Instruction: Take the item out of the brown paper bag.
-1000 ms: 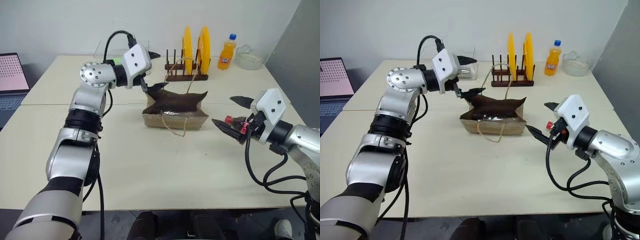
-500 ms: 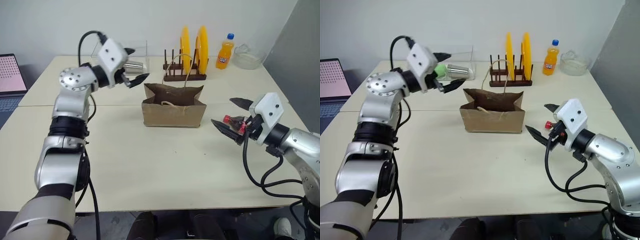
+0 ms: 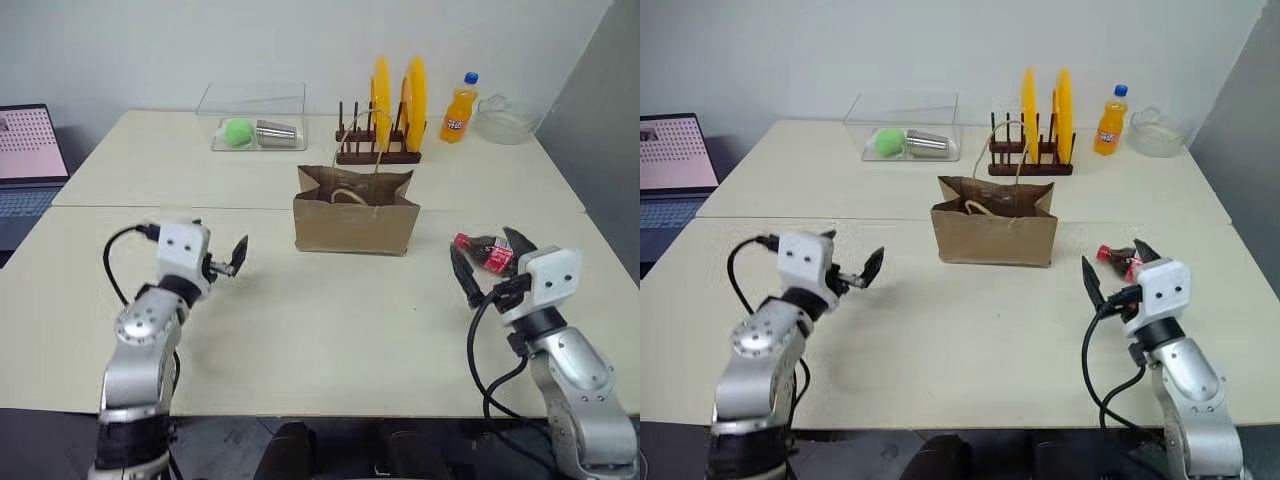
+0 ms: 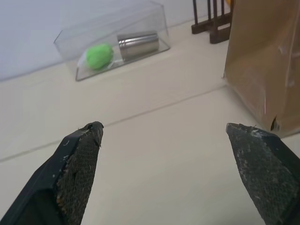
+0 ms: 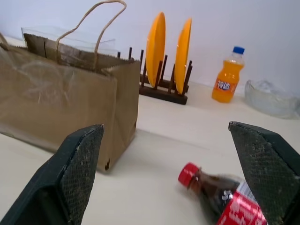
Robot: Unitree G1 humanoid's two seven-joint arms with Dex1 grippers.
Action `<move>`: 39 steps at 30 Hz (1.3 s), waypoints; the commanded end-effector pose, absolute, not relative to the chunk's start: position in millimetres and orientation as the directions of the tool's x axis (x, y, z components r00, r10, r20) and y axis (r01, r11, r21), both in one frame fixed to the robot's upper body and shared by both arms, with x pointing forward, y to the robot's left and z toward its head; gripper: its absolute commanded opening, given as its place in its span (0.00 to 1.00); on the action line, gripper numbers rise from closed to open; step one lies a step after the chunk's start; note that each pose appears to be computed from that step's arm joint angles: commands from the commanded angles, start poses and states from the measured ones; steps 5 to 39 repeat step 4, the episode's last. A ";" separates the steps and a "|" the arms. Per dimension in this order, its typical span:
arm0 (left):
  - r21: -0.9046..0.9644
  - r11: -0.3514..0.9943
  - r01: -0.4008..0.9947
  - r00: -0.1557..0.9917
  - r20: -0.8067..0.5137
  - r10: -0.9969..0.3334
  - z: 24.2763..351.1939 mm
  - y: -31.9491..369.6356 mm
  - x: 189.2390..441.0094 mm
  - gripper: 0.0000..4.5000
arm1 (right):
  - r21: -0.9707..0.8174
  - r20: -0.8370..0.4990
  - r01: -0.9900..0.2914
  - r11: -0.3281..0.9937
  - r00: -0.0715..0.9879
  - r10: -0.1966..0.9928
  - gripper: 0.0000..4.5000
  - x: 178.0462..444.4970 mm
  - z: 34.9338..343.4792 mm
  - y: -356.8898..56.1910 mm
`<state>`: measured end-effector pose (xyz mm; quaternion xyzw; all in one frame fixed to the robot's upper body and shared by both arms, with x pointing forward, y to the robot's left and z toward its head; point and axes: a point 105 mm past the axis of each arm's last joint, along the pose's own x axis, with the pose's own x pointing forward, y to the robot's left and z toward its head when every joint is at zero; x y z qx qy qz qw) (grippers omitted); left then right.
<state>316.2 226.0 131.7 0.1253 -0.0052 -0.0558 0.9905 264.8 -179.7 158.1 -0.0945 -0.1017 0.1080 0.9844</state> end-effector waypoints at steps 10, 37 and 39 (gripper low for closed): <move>0.253 0.963 0.097 0.991 0.069 -0.118 143.4 224.3 305.9 0.99 | -0.223 0.244 -0.197 0.955 0.937 0.250 1.00 261.8 167.1 -176.9; 0.253 0.963 0.097 0.991 0.069 -0.118 143.4 224.3 305.9 0.99 | -0.223 0.244 -0.197 0.955 0.937 0.250 1.00 261.8 167.1 -176.9; 0.253 0.963 0.097 0.991 0.069 -0.118 143.4 224.3 305.9 0.99 | -0.223 0.244 -0.197 0.955 0.937 0.250 1.00 261.8 167.1 -176.9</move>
